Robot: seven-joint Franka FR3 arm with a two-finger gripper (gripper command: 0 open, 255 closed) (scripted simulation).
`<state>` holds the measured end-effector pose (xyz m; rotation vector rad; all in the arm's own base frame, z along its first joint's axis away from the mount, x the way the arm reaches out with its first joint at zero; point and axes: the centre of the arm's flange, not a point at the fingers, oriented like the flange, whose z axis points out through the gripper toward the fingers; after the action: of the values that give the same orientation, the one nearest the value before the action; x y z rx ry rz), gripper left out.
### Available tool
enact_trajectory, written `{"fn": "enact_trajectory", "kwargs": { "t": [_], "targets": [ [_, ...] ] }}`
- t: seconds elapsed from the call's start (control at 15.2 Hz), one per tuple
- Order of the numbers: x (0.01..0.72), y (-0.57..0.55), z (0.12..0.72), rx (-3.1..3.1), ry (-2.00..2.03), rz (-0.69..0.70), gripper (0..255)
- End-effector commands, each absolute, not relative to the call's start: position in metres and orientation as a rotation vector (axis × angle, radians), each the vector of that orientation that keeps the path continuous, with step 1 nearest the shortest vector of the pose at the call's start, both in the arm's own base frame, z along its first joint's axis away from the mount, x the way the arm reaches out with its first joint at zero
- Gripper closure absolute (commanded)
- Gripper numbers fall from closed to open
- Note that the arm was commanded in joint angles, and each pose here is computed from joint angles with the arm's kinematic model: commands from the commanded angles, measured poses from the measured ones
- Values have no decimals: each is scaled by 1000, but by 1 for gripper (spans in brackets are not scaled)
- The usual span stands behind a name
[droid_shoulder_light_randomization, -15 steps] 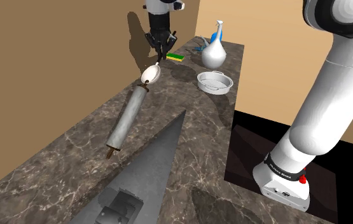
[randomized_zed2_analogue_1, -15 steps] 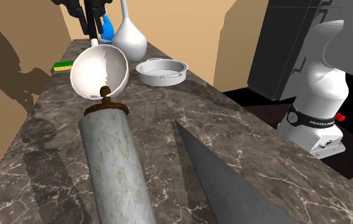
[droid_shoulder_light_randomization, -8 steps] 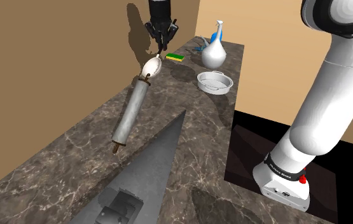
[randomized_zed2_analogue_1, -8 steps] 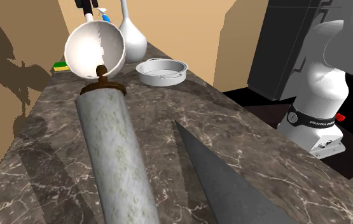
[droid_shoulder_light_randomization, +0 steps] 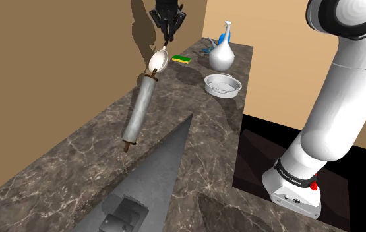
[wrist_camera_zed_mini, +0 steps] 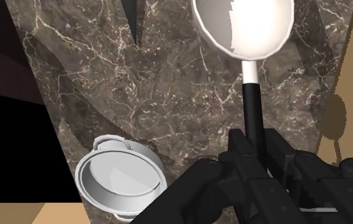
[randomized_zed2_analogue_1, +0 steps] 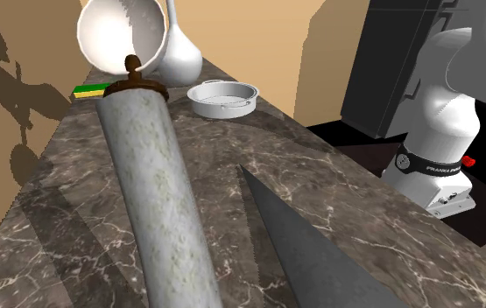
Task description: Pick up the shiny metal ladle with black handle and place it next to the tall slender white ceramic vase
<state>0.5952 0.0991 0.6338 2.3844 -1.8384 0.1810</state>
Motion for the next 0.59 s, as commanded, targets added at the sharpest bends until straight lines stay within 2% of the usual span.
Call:
{"fn": "enact_trajectory", "kwargs": {
  "t": [0.0,0.53],
  "targets": [
    [596,98,644,2384,-1839,181,255],
    [596,98,687,2384,-1839,181,255]
  ]
}}
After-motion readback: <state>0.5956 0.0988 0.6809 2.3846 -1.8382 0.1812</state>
